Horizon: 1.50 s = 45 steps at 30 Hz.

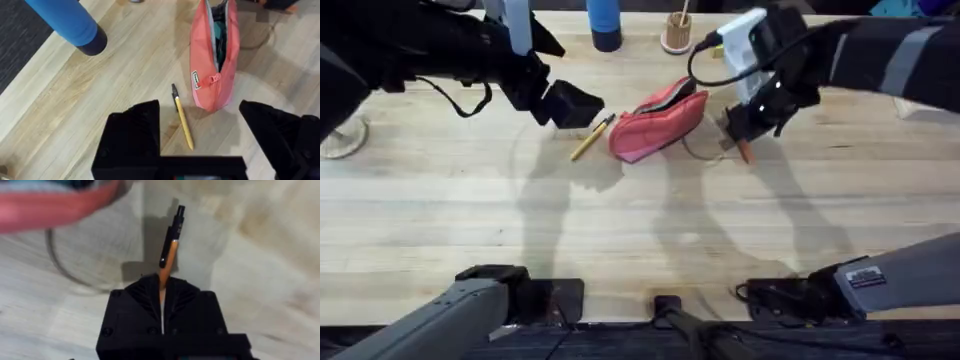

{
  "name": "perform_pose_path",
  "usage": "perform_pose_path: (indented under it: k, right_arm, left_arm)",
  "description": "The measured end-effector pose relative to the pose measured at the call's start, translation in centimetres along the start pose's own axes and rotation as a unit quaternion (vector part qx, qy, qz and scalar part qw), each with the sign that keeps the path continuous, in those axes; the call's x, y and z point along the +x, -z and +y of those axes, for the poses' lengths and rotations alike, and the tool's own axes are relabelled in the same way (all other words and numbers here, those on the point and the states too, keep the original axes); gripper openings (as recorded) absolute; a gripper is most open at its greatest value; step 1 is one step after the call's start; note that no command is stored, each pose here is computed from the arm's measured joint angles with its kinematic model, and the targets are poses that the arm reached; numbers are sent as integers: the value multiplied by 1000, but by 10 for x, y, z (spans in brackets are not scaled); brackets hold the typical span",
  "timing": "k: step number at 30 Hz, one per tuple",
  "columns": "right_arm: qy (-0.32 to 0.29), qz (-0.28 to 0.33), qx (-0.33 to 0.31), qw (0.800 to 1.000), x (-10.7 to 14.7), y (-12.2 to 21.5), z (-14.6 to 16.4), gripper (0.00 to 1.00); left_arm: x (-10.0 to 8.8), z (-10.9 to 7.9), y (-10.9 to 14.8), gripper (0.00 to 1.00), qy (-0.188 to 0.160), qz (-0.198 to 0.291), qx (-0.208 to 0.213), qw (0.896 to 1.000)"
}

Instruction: Unzip the bag, pick up the pens from the table one at a time and place them inside, then zip the bag closed.

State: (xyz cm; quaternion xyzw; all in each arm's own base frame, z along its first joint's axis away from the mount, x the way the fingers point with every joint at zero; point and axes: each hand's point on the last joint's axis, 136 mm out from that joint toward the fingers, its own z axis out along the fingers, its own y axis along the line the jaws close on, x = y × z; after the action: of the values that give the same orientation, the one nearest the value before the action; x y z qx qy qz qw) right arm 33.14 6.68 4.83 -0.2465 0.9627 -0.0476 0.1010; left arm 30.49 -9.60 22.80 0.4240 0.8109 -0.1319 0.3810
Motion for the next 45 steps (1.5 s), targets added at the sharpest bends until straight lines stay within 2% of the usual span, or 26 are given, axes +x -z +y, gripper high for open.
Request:
perform_pose_path:
  k: [8,11,14,19,23,27,32,38,41,45]
  right_arm:
    - [104,-87,44,990,-62,48,-25,31]
    - [171,-103,60,978,-75,61,-27,31]
    - [260,-104,72,957,-81,66,-21,31]
    - [413,-92,90,902,-85,68,-5,31]
    - [526,-69,117,840,-87,70,2,31]
    - [605,-55,133,783,-90,72,9,31]
    - [675,-45,141,723,-93,74,20,31]
    - [734,-33,149,661,-95,76,30,31]
    - [752,-36,150,640,-97,77,35,31]
    - [767,-53,139,624,-99,77,47,31]
  left_arm:
    - [0,0,0,993,0,0,0,1000]
    - [0,0,0,993,0,0,0,1000]
    - [0,0,0,993,0,0,0,1000]
    - [0,0,0,993,0,0,0,1000]
    - [0,0,0,993,0,0,0,1000]
    - [0,0,0,993,0,0,0,1000]
    - [0,0,0,993,0,0,0,1000]
    - [0,0,0,994,0,0,0,1000]
    - [0,0,0,993,0,0,0,1000]
    - [0,0,0,993,0,0,0,1000]
